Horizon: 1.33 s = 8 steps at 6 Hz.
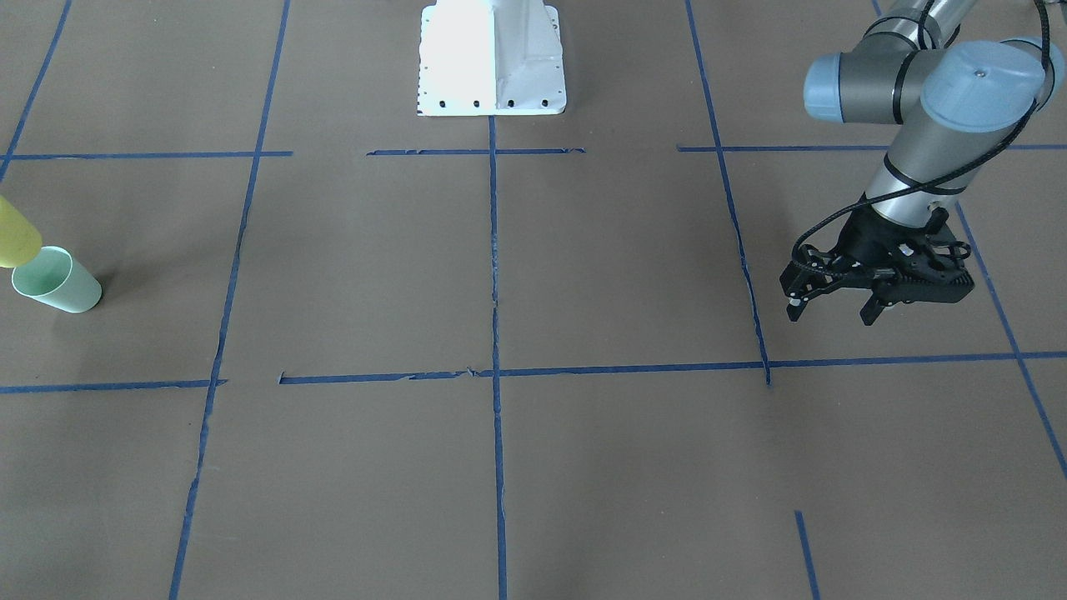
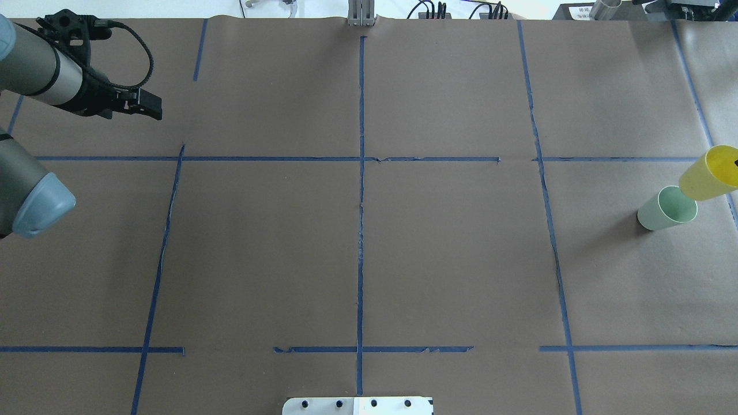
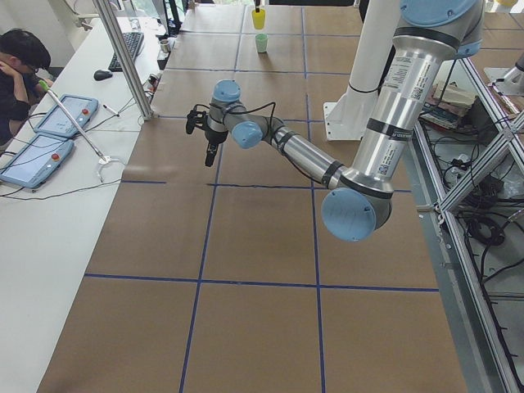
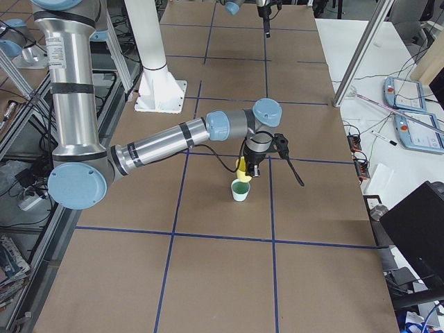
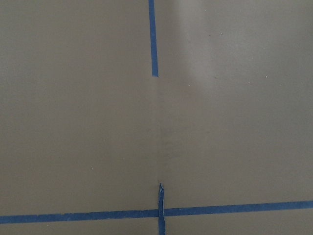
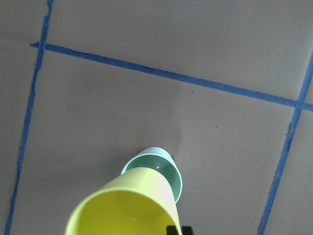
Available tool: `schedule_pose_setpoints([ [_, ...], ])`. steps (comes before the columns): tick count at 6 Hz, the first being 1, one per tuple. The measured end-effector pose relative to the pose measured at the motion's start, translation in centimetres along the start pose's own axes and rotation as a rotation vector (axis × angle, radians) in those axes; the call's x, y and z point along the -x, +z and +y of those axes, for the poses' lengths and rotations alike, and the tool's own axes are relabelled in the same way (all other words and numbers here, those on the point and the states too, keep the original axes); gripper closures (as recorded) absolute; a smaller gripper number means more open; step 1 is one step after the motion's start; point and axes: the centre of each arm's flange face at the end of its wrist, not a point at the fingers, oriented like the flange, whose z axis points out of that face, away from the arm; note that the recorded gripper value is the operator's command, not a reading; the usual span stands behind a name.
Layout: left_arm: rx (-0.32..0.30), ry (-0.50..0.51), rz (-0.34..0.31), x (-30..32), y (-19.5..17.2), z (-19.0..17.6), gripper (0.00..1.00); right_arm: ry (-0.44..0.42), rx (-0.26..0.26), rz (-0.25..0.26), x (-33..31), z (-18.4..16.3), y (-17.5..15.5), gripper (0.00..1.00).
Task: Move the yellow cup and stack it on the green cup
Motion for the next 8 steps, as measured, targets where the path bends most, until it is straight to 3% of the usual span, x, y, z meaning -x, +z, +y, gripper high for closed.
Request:
schedule_pose_setpoints([
  [4, -0.007, -0.003, 0.012, -0.4, -0.8, 0.2, 0.0, -0.029, 0.061, 0.005, 0.0, -0.3, 4.6, 1.0],
  [5, -0.006, -0.003, 0.013, -0.4, -0.8, 0.2, 0.0, -0.03, 0.069, 0.008, 0.0, -0.3, 5.0, 0.44],
  [6, -0.006, -0.003, 0.013, -0.5, -0.8, 0.2, 0.0, -0.042, 0.077, 0.009, 0.5, -0.6, 5.4, 0.0],
  [8, -0.005, -0.003, 0.013, -0.5, -0.7, 0.2, 0.0, -0.065, 0.087, 0.008, 1.7, -1.4, 6.1, 0.0],
])
